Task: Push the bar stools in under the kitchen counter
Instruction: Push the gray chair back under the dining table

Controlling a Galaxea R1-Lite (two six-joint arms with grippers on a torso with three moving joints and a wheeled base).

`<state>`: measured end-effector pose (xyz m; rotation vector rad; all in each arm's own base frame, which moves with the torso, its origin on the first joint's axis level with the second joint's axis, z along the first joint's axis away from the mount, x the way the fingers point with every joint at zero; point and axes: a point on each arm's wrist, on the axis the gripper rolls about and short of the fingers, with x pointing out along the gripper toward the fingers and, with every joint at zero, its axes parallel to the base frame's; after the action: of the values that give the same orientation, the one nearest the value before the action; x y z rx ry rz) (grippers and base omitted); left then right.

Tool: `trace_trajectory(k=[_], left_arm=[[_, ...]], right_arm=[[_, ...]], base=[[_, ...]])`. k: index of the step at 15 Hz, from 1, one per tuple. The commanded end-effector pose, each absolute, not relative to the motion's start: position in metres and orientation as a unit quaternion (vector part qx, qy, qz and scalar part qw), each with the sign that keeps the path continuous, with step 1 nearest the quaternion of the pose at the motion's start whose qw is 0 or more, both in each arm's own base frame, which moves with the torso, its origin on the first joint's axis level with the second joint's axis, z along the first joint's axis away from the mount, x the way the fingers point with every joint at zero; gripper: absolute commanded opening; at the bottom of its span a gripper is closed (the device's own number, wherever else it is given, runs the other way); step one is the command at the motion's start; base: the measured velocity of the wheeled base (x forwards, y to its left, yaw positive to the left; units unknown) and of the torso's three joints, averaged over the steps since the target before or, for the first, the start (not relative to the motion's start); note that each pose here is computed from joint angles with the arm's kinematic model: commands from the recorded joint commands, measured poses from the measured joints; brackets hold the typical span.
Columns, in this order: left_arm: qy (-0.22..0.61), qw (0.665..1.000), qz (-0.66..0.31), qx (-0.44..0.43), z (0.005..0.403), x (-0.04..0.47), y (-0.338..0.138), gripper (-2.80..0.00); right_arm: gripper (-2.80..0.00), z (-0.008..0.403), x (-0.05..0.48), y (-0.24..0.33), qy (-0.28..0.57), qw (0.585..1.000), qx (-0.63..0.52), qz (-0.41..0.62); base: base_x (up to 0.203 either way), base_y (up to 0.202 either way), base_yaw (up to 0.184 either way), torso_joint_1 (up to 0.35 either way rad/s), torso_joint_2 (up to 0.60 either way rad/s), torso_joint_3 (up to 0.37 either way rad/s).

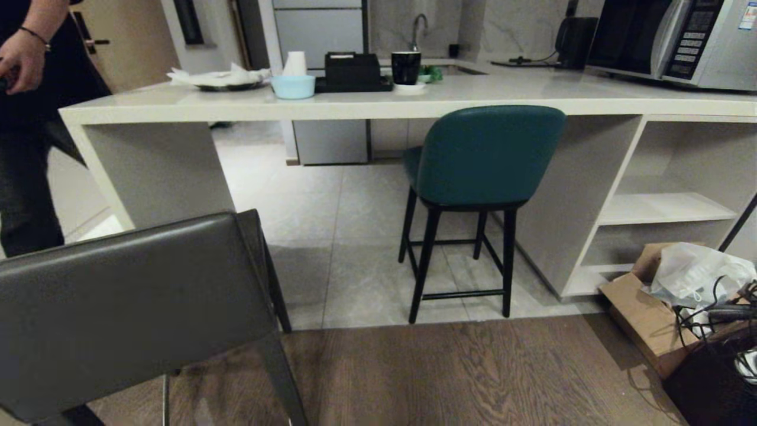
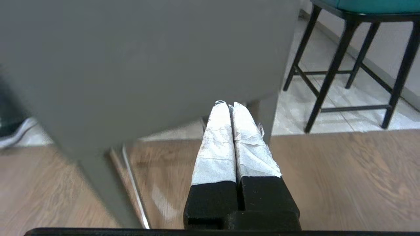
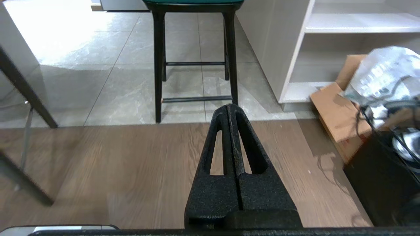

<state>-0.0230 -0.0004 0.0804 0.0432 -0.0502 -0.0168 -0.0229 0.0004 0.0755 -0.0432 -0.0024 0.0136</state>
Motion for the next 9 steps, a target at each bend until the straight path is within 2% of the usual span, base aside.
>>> trace_trajectory(k=[1, 3, 9], left_arm=[[-0.016, 1.000, -0.009, 0.022, 0.0754, -0.0216, -0.0004, -2.80], [-0.016, 1.000, -0.009, 0.022, 0.0752, -0.0215, -0.0005, -2.80], [-0.015, 1.000, -0.009, 0.022, 0.0750, -0.0214, -0.0004, -2.80]], right_arm=[[-2.80, 0.0756, -0.0229, 0.0004, -0.002, 1.000, -0.022, 0.007], [-2.80, 0.0756, -0.0229, 0.0004, -0.002, 1.000, -0.021, 0.007], [-2.80, 0.0756, -0.0229, 0.0003, -0.002, 1.000, -0.021, 0.006]], base=[[-0.199, 0.000, -0.001, 0.000, 0.00, 0.004], [-0.167, 0.000, -0.004, -0.001, 0.00, 0.002], [0.000, 0.000, 0.000, 0.000, 0.00, 0.000]])
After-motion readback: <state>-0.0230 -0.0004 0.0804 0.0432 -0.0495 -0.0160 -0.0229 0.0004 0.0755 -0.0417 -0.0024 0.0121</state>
